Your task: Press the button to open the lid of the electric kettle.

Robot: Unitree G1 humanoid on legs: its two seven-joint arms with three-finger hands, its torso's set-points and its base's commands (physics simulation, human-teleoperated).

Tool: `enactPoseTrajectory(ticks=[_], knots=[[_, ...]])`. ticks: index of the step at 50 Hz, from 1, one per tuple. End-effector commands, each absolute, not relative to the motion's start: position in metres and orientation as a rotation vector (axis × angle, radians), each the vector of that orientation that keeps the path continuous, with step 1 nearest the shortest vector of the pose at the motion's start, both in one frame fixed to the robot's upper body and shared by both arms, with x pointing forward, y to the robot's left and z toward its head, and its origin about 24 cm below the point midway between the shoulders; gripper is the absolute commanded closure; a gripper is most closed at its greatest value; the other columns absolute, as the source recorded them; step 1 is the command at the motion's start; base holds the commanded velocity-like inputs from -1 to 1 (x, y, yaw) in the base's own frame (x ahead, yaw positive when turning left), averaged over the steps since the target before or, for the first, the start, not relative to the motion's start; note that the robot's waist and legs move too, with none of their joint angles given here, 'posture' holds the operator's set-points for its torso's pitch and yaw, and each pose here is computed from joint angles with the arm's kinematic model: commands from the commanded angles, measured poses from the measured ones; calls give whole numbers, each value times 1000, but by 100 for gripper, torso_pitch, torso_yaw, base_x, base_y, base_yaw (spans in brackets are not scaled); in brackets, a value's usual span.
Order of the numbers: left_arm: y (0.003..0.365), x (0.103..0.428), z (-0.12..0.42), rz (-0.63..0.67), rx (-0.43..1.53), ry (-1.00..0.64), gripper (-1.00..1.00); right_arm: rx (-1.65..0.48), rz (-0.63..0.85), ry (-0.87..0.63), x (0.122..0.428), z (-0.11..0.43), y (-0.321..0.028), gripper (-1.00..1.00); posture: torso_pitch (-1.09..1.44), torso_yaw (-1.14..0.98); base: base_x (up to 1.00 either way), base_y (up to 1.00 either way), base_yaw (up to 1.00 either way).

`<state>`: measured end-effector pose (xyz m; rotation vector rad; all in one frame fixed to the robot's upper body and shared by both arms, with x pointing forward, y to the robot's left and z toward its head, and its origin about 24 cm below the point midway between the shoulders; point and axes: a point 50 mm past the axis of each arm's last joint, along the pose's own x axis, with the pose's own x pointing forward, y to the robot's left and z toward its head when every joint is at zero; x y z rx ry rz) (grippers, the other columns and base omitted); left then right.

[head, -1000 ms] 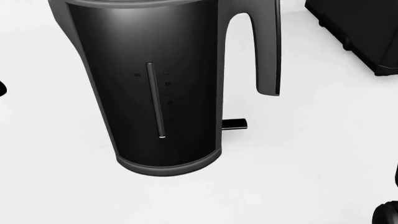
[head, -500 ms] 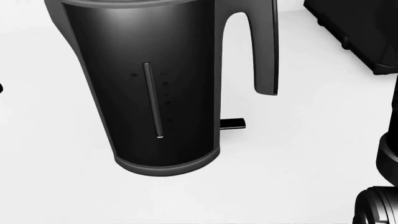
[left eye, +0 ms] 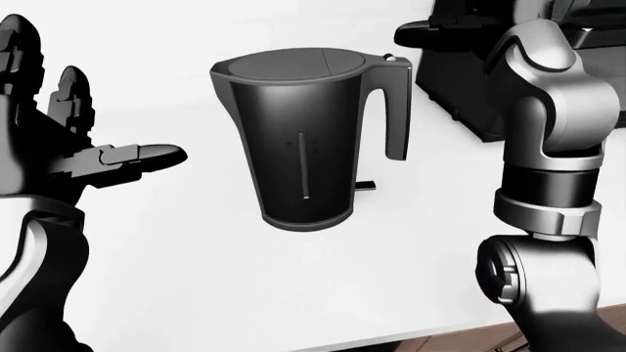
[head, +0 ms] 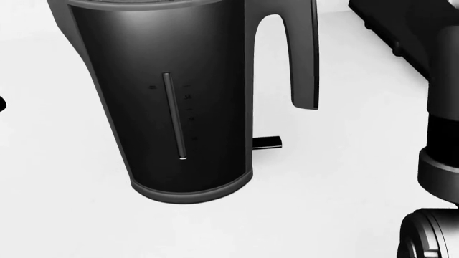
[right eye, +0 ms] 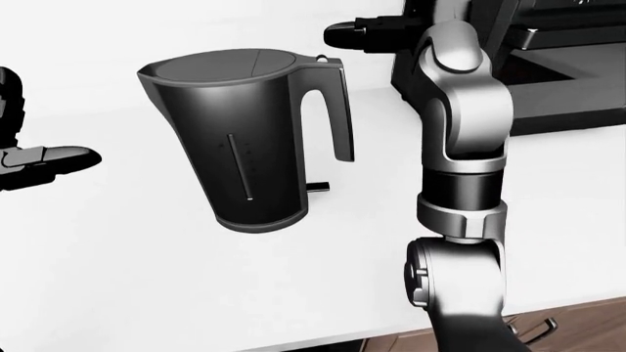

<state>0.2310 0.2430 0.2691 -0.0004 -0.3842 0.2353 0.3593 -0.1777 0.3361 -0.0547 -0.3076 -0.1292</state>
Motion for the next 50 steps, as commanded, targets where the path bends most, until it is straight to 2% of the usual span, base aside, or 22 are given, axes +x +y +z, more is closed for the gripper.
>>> enactPoseTrajectory(ticks=[1,26,50], knots=[[243,225,282,240,10,-460,-100,-53,-121,-406,351,357,-174,-100,-15,0,0,0,0],[243,226,282,239,8,-461,-100,-60,-77,-396,355,353,-158,-100,-15,0,0,0,0],[243,225,283,237,9,-461,-100,-68,-63,-390,352,347,-158,-100,-15,0,0,0,0]])
